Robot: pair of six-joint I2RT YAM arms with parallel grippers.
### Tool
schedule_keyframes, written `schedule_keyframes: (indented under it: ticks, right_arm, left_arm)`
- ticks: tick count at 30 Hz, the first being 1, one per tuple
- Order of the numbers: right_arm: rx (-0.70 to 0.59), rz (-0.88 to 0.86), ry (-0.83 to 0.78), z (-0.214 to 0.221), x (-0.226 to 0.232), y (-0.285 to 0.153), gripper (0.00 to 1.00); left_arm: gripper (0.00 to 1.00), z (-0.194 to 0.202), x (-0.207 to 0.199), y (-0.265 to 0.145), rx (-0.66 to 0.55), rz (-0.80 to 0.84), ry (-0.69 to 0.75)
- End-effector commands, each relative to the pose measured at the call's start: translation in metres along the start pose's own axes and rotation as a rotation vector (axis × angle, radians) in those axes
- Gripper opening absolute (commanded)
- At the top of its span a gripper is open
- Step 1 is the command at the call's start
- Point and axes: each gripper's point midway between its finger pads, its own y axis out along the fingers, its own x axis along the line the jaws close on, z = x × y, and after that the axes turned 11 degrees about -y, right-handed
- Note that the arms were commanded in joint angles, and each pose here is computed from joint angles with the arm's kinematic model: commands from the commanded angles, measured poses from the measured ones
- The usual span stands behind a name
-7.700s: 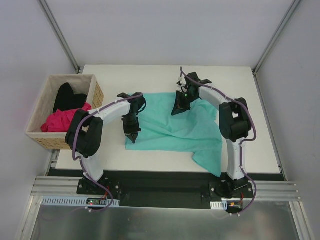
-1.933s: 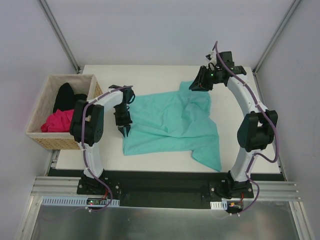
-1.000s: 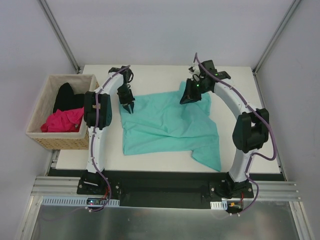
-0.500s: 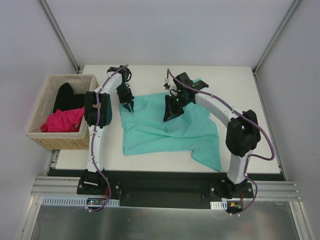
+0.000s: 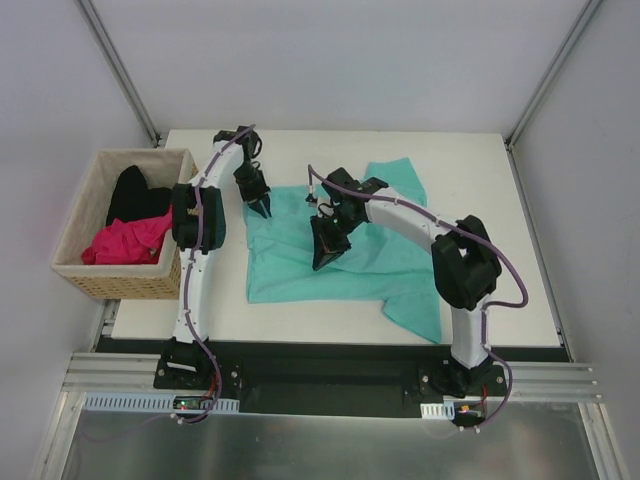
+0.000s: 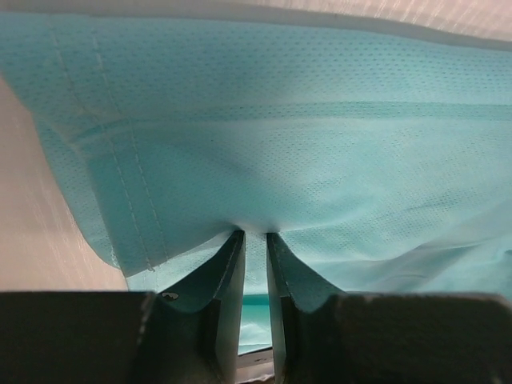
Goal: Fold and stack the t-shirts
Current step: Flatten out the tshirt
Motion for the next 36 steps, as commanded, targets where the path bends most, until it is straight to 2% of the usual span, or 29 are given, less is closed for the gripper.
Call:
schedule_keyframes:
  ticks: [1, 10, 17, 23, 27, 29, 36]
  right_arm:
    - [-0.008, -0.016, -0.036, -0.006, 0.010, -0.008, 0.06]
    - [-0.064, 0.057, -0.011, -0.020, -0.016, -0.034, 0.06]
    - [-0.205, 0.194, 0.117, -0.051, -0.091, -0.085, 0.07]
    - [-0.287, 0.237, 0.220, -0.070, -0.159, -0.116, 0.08]
    - [-0.339, 0.231, 0.299, -0.082, -0.198, -0.131, 0.01]
    - [-0.366, 0.203, 0.356, -0.085, -0.221, -0.130, 0.01]
    - [-0.440, 0.122, 0.484, -0.095, -0.269, -0.132, 0.01]
  left_arm:
    - [0.17, -0.014, 0.000, 0.003, -0.001, 0.043, -0.028]
    - [0.19, -0.029, -0.026, 0.004, 0.026, 0.223, -0.069]
    - [0.19, -0.033, -0.023, -0.002, 0.032, 0.244, -0.089]
    - [0.18, -0.014, -0.025, -0.045, -0.005, 0.272, -0.057]
    - [0.18, 0.003, -0.035, -0.099, -0.084, 0.328, -0.004]
    - [0.18, 0.015, -0.037, -0.121, -0.108, 0.352, 0.019]
    - [0.19, 0.068, -0.030, -0.145, -0.111, 0.334, 0.070]
